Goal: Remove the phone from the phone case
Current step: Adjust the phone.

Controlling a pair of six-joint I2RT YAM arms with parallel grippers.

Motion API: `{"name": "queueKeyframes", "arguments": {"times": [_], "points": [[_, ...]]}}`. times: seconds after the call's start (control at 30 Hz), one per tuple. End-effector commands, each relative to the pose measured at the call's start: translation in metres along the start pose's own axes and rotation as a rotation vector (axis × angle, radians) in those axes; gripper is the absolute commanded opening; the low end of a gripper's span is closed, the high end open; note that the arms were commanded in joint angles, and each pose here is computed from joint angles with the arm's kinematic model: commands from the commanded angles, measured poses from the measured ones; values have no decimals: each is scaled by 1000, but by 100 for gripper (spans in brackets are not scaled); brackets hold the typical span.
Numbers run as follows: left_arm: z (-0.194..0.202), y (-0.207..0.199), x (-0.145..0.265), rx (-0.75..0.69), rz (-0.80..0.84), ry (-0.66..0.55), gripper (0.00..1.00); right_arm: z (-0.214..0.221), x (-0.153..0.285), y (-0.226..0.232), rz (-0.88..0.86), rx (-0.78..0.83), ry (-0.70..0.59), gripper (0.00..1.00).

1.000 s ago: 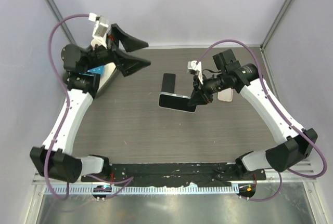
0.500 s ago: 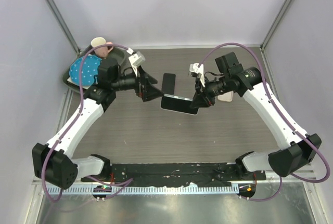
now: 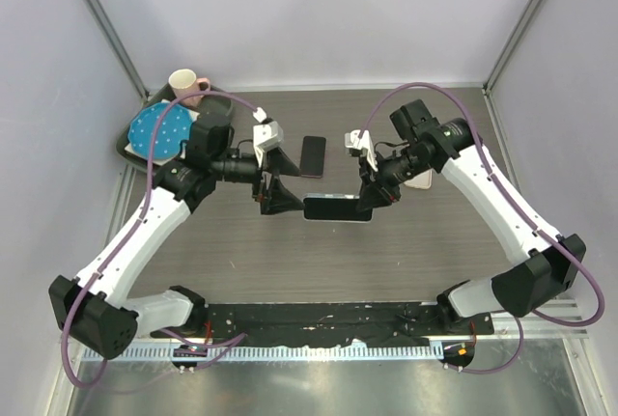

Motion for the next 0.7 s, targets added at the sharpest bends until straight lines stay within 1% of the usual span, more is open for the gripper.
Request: {"name": "queueKeyframes", "arguments": {"times": [0.0,0.2,0.33,0.47,0.57,0.67], "points": [[13,-9,-5,-25,64,64,100,-25,10,7,24,114,-80,1],[28,-12,-17,-18,87,140,100,-37,1,6,27,126,-106,1],[34,-13,-25,-1,120,159,100,-44,-10,9,-2,134,-103,1],[39,-14,-32,6,154,171,100,-50,-12,1,9,134,-109,1],[42,-15,-32,0,176,179,95,-51,-14,-1,10,134,-103,1],[46,-18,-32,7,195,185,87,-50,-15,-3,16,139,-95,1]]}}
Point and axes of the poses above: each gripper's point midway between its finger pads, its own x axis back along the fingers, its own y axis along the line the jaws close on, z = x × y, the point moved 8 cm from there along x, back along the fingers, and after that the axes turned 5 degrees about -x, right-handed, at the moved point
